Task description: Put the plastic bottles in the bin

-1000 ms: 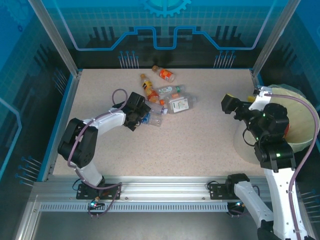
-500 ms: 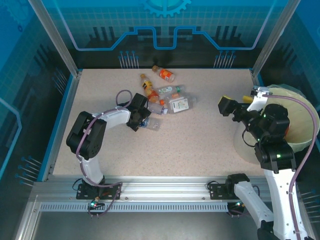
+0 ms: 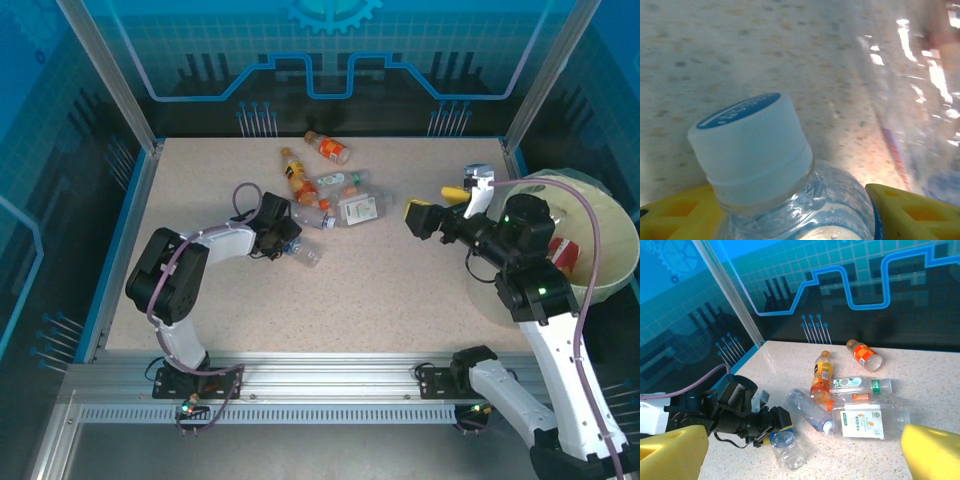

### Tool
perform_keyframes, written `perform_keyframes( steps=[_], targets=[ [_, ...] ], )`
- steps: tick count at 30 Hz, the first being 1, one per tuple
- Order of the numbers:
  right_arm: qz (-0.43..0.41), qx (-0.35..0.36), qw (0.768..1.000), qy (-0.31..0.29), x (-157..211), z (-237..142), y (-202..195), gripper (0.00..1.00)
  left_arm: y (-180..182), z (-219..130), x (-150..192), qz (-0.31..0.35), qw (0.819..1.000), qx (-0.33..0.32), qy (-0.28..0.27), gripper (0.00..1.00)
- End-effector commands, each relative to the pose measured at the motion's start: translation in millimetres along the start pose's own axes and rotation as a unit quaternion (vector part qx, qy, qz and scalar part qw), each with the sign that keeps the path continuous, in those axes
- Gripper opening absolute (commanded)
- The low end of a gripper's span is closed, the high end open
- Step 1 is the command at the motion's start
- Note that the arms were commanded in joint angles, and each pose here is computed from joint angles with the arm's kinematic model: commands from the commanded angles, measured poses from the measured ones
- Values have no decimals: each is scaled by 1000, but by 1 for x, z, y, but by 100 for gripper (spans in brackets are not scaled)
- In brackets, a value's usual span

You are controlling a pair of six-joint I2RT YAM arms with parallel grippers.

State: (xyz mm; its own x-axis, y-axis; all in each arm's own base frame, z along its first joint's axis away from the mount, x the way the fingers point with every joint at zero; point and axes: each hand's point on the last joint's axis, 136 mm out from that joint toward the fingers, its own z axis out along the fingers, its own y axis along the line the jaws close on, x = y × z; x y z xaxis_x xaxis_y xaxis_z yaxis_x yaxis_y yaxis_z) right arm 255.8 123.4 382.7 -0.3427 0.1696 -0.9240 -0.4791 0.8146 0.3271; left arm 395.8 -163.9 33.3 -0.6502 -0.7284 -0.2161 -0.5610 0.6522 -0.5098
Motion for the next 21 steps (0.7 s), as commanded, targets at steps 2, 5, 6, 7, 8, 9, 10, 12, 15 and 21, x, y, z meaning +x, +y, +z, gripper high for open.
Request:
perform_keyframes(
  steps=[2, 5, 6, 7, 8, 9, 10, 12, 15, 21],
  targets=[
    [-26, -31, 999, 6, 4, 7, 13, 100, -53, -25, -4, 49, 991, 124, -9, 48],
    [-25, -31, 999, 16, 9, 12, 12, 100, -67, -45, -5, 58, 985, 160, -17, 47],
    [-25, -31, 999, 18, 10, 13, 12, 100, -72, -51, -4, 61, 983, 174, -18, 46],
    [-26, -34, 999, 21, 12, 15, 12, 100, -79, -60, -4, 66, 978, 195, -21, 46],
    [-28, -41, 999, 24, 14, 17, 15, 100, -87, -69, -3, 71, 973, 217, -23, 46],
    [-28, -45, 998, 28, 15, 18, 16, 100, -95, -78, -3, 76, 968, 238, -26, 46],
    [-29, -51, 998, 33, 17, 20, 18, 100, -104, -89, 0, 87, 961, 262, -29, 46],
    [-28, -60, 997, 46, 20, 25, 20, 100, -121, -110, 4, 110, 947, 298, -39, 46],
    [-28, -75, 994, 71, 26, 33, 25, 100, -144, -143, 11, 157, 926, 338, -65, 45],
    [-36, -110, 986, 120, 41, 49, 40, 100, -184, -209, 24, 234, 868, 424, -112, 44]
  ],
)
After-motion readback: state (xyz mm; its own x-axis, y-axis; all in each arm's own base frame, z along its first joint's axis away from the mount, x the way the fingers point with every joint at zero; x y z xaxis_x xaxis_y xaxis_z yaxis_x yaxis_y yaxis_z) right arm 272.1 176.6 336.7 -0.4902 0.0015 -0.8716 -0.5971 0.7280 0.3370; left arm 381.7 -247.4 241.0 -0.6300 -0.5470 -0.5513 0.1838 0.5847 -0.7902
